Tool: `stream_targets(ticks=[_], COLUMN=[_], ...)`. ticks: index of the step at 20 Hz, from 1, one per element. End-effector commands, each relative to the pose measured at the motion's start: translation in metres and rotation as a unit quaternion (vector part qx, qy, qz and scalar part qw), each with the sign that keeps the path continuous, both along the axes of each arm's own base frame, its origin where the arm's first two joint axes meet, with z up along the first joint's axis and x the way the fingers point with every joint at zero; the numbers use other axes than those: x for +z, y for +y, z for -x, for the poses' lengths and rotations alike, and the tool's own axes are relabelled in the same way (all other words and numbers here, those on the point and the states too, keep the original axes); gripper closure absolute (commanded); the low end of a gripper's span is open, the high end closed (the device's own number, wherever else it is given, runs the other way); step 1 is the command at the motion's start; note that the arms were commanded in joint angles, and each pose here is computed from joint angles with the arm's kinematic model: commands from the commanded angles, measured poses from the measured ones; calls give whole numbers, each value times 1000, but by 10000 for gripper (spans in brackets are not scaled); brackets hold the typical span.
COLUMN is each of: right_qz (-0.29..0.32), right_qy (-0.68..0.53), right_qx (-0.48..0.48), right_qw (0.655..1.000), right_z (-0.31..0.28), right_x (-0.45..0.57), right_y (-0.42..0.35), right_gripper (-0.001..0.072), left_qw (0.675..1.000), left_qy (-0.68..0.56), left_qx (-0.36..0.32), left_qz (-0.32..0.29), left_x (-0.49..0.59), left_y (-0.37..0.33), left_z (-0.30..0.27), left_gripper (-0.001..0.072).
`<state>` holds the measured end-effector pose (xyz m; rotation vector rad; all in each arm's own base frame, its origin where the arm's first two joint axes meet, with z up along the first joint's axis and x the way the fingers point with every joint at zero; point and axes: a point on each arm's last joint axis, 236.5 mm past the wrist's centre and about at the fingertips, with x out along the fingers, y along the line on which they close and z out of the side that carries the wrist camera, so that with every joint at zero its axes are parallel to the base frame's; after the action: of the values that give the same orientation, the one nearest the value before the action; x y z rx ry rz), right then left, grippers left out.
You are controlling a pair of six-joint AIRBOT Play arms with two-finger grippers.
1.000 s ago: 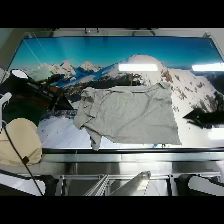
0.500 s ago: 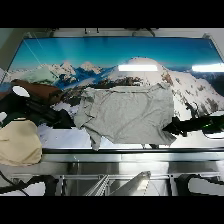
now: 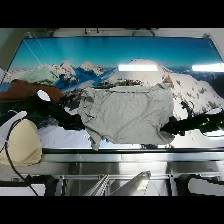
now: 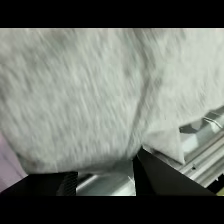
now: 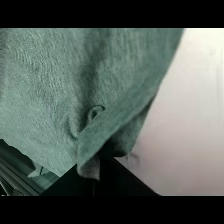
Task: Fold the shirts.
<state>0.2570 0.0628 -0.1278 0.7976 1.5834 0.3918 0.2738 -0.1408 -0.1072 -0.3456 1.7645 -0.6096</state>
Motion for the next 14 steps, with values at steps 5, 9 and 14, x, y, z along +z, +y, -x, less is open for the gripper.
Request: stream_targets(ticks=[5,9,14], right_qz=[26,3,64], right_qy=[17,7,-100], right_qx=[43,49,-64], right_qw=[999,999,991], right_z=[19,9,-59], right_x=[-8,19,115], right_y=[-10,-10,-85], right_gripper=[698,699,700], left_qw=[998,997,989], left_qy=[-32,13,-44], left_qx=[-21,-74,-99], left_qz=[-50,-13,96], left_x=[-5,35,147], left_y=[18,12,6], left_z=[-37,-14,0], left_gripper=[635,685,681])
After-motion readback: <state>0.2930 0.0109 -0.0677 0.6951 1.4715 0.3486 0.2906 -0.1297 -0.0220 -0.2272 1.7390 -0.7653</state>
